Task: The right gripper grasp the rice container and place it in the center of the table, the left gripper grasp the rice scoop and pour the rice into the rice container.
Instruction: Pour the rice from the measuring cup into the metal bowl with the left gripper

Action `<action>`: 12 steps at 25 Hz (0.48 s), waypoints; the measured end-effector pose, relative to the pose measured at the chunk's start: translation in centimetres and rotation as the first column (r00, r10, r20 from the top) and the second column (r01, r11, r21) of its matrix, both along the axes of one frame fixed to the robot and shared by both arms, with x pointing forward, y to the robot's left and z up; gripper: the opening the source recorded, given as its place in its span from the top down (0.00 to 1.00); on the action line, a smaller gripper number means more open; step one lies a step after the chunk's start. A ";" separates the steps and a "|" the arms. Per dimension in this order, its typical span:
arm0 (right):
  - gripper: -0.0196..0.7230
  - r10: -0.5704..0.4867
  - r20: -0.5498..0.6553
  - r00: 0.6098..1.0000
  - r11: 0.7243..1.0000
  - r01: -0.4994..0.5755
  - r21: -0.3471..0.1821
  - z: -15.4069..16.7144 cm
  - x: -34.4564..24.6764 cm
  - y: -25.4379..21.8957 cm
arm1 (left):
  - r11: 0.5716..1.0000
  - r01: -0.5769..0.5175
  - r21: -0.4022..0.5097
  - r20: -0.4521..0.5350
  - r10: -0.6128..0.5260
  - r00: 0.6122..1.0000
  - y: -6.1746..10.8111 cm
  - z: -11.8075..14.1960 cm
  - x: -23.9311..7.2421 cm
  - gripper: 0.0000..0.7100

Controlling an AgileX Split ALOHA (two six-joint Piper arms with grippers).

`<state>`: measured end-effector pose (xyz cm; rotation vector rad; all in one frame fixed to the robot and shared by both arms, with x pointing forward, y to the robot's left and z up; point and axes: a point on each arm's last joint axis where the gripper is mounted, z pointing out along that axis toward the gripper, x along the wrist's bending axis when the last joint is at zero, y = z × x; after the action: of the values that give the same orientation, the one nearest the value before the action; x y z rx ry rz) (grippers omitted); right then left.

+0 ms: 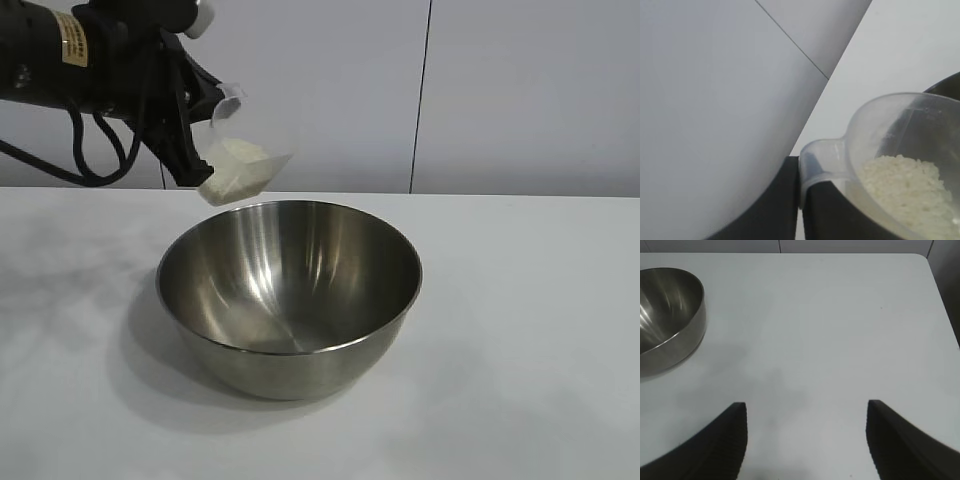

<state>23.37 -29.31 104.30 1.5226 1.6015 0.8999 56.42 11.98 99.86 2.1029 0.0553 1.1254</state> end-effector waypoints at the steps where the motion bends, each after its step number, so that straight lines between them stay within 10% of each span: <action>1: 0.35 0.000 0.000 1.000 1.000 0.000 0.000 0.0 0.0 0.0 | 1.000 0.018 0.022 0.017 -0.018 1.000 -0.3 0.1 -0.1 0.99; 8: 0.35 0.000 0.000 1.000 1.000 0.000 0.000 0.0 0.0 0.0 | 0.943 0.159 0.293 0.194 -0.222 0.956 -2.4 0.2 -1.3 0.99; 12: 0.35 0.000 -0.001 1.000 1.000 0.000 0.000 0.0 0.0 0.0 | 0.818 0.207 0.537 0.312 -0.421 0.852 -3.3 0.2 -1.9 0.99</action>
<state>23.36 -29.31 104.29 1.5235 1.6025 0.8991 54.53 8.67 100.02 2.1157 -0.8500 1.4556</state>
